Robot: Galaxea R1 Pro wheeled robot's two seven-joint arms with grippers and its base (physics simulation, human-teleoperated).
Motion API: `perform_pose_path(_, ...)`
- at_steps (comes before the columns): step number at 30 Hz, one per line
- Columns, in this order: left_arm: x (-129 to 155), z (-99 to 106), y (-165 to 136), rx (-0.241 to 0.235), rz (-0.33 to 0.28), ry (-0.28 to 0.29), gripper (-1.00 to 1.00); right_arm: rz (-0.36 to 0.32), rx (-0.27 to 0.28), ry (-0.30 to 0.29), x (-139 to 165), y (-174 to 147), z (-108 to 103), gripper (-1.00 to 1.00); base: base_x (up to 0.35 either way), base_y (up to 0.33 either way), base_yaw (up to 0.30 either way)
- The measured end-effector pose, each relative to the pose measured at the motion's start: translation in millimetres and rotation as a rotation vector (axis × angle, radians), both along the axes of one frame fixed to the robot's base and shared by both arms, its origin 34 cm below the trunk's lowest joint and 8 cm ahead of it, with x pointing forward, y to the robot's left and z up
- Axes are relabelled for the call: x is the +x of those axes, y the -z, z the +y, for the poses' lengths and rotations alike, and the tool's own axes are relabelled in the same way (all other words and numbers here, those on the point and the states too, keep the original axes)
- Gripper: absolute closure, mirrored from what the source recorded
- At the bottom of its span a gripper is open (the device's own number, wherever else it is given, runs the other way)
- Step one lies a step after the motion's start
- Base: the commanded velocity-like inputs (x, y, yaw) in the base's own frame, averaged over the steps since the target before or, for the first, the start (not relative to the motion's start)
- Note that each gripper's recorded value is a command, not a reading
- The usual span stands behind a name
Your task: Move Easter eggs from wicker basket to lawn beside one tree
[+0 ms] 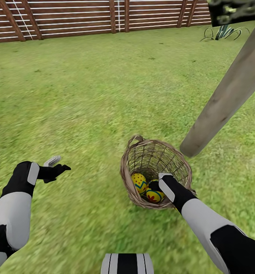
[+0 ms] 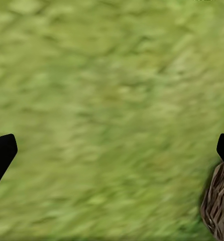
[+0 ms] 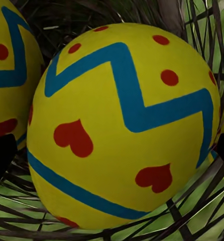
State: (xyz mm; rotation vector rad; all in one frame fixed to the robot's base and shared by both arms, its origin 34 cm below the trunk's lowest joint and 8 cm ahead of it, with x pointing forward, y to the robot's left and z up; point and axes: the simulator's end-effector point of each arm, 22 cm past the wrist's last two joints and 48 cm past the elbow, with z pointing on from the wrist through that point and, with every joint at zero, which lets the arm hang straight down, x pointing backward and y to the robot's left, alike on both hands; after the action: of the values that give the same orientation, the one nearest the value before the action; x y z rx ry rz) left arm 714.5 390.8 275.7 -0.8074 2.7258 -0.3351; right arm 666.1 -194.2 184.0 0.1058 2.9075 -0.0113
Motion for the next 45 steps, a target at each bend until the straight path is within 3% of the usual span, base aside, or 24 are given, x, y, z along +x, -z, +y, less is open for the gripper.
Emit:
perform_pose_path(7, -1, 0, 3, 0.0, 0.004, 0.0, -1.0, 0.01, -0.002, 0.002, -4, 4, -1, -1.0, 0.0, 0.0, 0.0)
perform_pose_path(8, -2, 0, 5, 0.0, 0.009, 0.0, -1.0, 0.015, -0.002, 0.002, -5, 7, -1, 1.0, 0.0, 0.0, 0.0)
perform_pose_path(24, -10, 10, 10, 0.0, 0.03, -0.012, -1.0, -0.005, -0.01, 0.008, -2, 7, -6, 1.0, 0.0, 0.0, 0.0)
perform_pose_path(45, -9, 7, -1, -0.015, 0.018, -0.014, -1.0, -0.023, -0.018, 0.006, 4, -6, -9, 1.0, 0.0, 0.0, 0.0)
